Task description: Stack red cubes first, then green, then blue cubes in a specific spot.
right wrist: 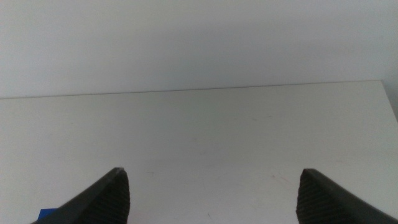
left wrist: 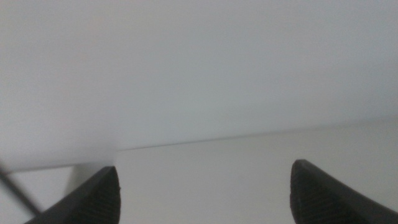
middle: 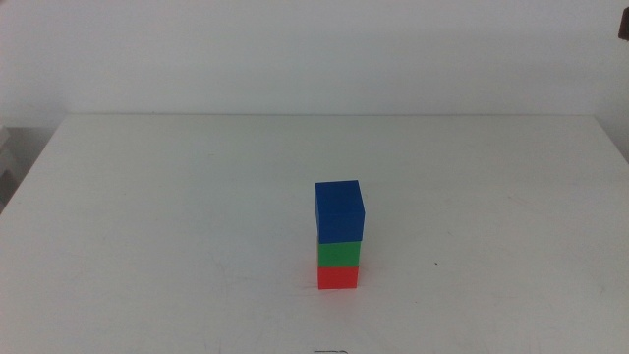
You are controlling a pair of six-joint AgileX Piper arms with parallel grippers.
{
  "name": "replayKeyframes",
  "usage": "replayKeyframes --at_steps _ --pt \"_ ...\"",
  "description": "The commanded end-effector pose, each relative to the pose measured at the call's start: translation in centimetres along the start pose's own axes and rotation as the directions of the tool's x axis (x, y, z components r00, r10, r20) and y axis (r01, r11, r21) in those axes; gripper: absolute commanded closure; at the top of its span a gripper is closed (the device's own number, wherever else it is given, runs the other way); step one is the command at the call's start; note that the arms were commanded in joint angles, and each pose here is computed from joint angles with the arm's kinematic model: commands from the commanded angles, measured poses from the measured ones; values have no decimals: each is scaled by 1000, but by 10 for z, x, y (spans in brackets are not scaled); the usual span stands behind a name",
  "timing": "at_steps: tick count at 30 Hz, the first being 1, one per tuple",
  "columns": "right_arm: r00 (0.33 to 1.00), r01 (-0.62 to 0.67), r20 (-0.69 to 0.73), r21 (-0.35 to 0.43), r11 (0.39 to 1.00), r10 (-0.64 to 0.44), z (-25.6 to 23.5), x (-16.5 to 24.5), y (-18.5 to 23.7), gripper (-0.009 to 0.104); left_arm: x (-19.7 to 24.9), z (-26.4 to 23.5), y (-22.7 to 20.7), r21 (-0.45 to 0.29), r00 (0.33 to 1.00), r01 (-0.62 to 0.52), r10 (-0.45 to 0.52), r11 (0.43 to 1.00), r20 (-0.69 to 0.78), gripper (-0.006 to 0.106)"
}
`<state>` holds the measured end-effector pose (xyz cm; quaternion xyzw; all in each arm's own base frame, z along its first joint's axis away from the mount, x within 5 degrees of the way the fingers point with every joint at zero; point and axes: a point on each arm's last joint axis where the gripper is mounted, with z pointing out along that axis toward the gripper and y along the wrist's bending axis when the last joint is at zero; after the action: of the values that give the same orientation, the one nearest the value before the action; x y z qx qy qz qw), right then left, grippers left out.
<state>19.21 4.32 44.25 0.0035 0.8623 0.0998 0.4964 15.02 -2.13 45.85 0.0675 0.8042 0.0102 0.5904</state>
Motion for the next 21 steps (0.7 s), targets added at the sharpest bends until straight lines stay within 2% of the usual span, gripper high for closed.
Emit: replayKeyframes --at_steps 1,5,9,12,21 --pt "994 21 111 -6 1000 -20 -11 -13 0 15 -10 -15 15 -57 987 84 -75 995 143 7" --pt "994 22 111 -5 1000 -21 -11 -13 0 15 1 -30 32 -184 977 145 -111 972 184 7" --pt "994 22 111 -5 1000 -21 -11 -13 0 15 7 -47 39 -257 968 183 -128 949 217 7" --pt "994 22 111 -5 1000 -21 -11 -13 0 15 8 -56 40 -279 964 188 -123 942 234 7" --pt "994 22 111 -5 1000 -21 -11 -13 0 15 13 -56 38 -268 964 194 -132 944 232 7"
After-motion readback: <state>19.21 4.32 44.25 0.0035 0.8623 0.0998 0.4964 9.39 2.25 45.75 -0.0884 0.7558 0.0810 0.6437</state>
